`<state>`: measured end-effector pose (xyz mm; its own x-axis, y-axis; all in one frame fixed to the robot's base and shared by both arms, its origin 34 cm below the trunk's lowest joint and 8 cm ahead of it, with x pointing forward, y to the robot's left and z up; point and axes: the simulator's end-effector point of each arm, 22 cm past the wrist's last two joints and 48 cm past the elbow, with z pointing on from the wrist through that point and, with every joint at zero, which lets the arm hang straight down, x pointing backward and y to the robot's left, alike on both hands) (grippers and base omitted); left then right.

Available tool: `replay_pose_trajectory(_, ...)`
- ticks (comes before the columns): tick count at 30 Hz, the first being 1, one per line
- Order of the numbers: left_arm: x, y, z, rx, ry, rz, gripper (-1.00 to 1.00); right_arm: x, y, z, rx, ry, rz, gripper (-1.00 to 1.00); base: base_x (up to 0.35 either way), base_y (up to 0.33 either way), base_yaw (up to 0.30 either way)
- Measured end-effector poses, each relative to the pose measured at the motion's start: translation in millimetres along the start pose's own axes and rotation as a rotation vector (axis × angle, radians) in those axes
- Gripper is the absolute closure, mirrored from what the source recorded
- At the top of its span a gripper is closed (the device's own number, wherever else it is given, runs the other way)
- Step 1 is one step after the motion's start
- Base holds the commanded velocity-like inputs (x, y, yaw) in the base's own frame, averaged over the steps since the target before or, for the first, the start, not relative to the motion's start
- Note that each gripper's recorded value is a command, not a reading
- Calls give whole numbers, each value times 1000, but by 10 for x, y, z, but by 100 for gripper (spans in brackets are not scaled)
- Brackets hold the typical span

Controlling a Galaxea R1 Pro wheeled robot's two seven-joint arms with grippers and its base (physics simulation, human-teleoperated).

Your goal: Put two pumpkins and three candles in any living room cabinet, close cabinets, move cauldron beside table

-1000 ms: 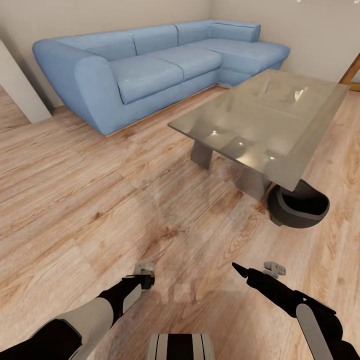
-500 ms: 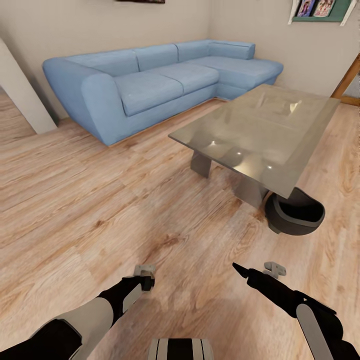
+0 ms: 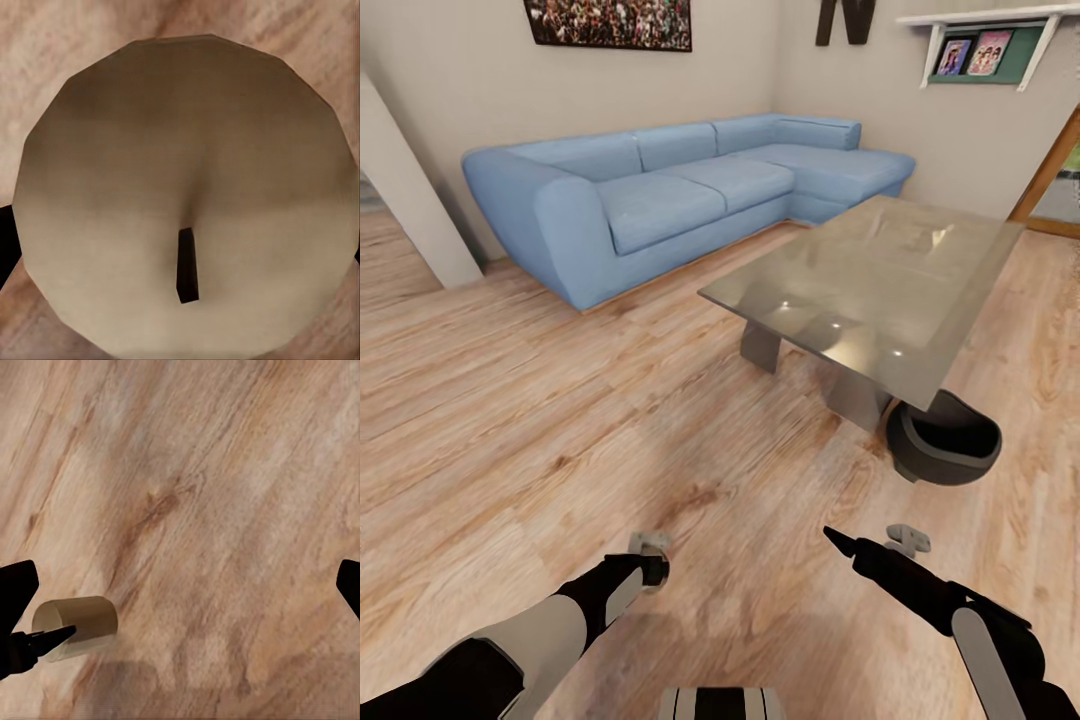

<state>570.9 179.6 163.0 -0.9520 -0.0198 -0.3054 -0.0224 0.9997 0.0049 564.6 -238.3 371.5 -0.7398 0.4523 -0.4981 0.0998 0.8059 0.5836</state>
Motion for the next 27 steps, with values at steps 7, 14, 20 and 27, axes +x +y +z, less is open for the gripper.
replay_pose_trajectory(7,-133,-1,-112,0,-28,0,100,-75,80,-67,-9,-15,-8,-100,-172,0,0)
replay_pose_trajectory(14,-277,-3,-240,0,-60,1,100,-176,163,-148,-20,-40,-20,-100,-25,0,-152)
replay_pose_trajectory(20,-407,-4,-361,1,-89,2,100,-257,224,-222,-29,-59,-31,-100,-3,0,-250)
replay_pose_trajectory(27,-558,-1,-509,-1,-125,3,100,-336,295,-303,-42,-79,-38,-100,0,0,-262)
